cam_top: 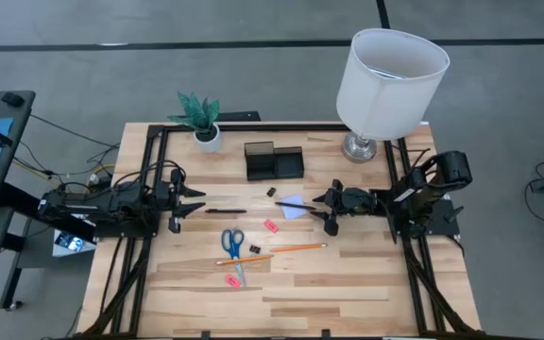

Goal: Pick and place office supplies into organizer
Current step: Put the right black pen into the black desk organizer

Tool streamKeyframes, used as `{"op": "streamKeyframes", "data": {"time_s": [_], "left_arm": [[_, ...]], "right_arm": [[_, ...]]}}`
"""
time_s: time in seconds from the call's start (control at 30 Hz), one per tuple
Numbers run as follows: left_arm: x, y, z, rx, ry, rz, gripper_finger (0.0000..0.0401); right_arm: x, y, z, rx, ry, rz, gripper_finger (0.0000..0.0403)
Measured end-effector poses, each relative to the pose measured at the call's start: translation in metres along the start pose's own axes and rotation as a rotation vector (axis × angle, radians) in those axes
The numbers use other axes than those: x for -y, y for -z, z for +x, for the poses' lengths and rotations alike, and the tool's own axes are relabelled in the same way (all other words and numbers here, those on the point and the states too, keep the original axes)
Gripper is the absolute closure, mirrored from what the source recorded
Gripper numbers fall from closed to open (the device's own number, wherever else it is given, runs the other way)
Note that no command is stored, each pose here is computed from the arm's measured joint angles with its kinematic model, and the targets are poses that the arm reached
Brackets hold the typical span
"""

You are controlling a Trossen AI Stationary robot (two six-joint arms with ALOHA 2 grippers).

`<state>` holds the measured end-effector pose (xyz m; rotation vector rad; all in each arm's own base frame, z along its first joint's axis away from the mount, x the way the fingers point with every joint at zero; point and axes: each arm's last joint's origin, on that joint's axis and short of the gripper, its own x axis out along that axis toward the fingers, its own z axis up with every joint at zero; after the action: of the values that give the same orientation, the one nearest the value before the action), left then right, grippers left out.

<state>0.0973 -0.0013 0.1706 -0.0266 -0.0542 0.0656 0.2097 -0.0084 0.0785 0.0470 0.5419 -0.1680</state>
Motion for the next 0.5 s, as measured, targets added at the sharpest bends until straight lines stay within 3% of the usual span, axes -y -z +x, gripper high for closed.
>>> {"op": "streamKeyframes", "data": {"time_s": [0.5], "left_arm": [[0.0000,0.0001,0.0000,0.000,-0.001,0.000,0.0273]], "right_arm": [[0.0004,0.0043,-0.0001,-0.044,0.004,-0.006,0.0194]]}}
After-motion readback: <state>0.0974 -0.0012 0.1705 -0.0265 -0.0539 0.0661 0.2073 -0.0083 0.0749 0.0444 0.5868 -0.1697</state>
